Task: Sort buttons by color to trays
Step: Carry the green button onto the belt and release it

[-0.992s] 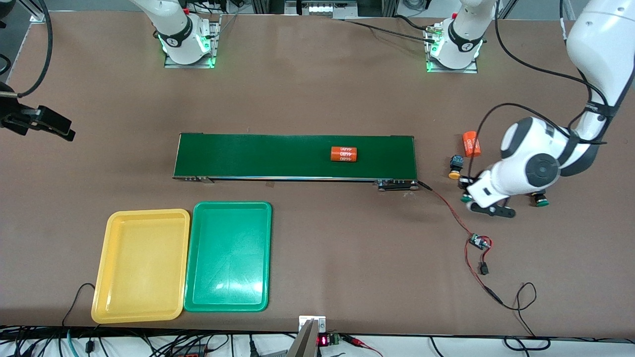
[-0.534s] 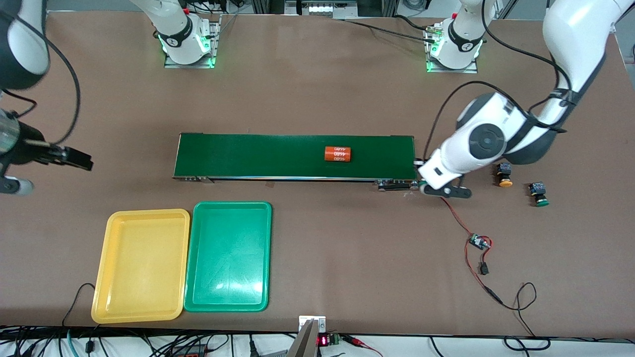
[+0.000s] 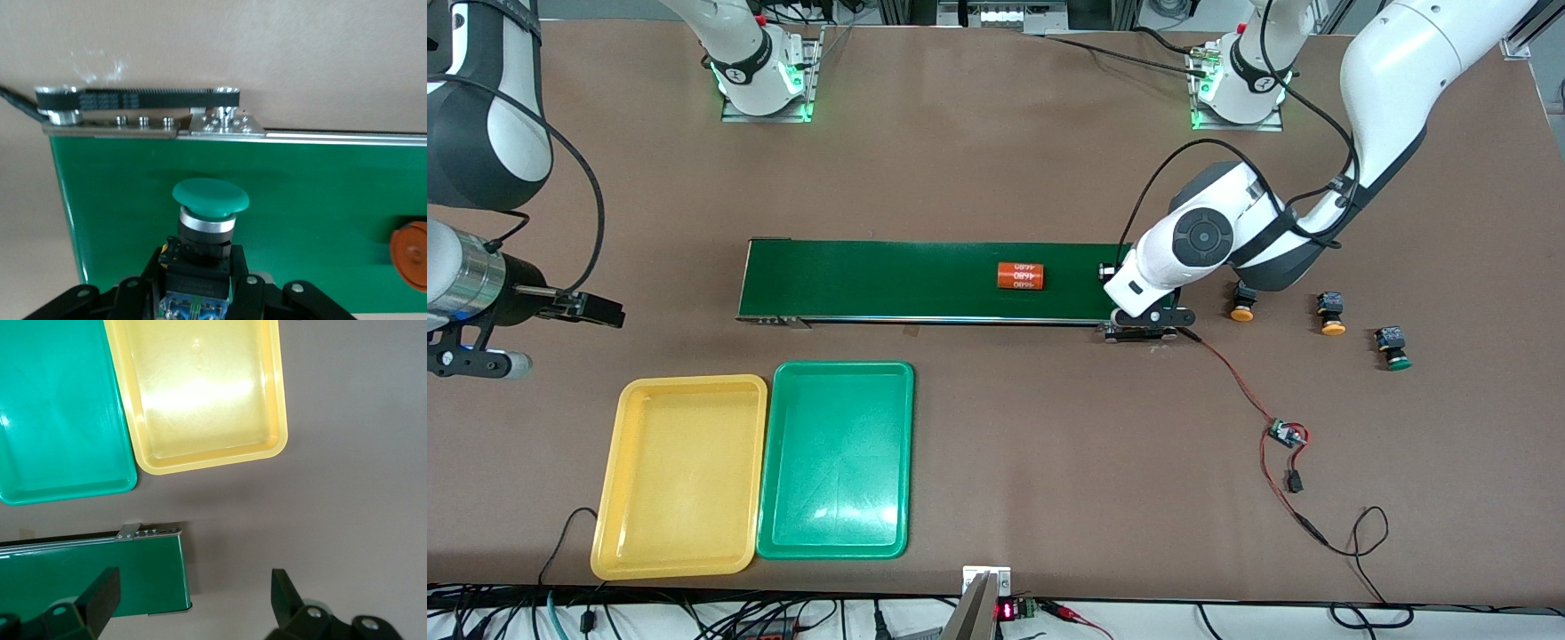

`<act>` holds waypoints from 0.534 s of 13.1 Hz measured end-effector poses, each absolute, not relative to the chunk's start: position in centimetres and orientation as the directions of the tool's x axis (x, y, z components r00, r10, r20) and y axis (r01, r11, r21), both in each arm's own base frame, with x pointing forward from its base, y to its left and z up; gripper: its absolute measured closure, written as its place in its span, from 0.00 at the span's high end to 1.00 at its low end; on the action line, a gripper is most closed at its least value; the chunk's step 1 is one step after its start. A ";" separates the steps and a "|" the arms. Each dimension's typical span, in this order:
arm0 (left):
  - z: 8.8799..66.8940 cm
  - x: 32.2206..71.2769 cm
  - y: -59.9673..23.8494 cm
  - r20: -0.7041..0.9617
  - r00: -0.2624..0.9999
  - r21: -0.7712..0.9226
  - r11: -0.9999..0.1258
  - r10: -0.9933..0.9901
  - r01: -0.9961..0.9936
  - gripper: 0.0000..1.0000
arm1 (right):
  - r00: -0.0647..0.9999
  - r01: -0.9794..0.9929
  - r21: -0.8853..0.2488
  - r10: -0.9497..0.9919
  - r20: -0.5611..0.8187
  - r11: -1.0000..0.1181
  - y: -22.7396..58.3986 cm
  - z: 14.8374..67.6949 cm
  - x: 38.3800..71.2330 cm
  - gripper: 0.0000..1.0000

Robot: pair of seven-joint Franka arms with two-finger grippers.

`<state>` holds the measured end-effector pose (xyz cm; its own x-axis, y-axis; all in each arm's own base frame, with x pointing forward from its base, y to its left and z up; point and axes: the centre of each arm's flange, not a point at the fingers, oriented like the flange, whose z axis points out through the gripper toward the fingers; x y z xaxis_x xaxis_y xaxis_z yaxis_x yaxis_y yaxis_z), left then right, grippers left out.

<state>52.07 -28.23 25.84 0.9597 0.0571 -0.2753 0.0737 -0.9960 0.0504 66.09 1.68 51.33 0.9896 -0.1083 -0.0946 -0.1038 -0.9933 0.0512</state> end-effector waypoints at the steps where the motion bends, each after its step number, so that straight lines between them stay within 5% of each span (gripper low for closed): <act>1: 25.5 51.8 -28.3 -0.283 0.956 0.043 -0.995 0.075 0.091 0.42 | 0.990 -0.100 0.051 -0.104 -0.097 -0.994 2.0 51.2 66.1 1.00; 4: 25.0 51.3 -28.3 -0.295 0.950 0.028 -0.993 0.105 0.118 0.46 | 0.990 -0.094 0.047 -0.099 -0.105 -0.994 2.0 50.6 66.3 1.00; 7: 25.4 52.0 -27.6 -0.286 0.950 0.033 -0.990 0.122 0.137 0.73 | 0.993 -0.028 0.024 -0.031 -0.111 -0.999 2.0 49.9 66.6 1.00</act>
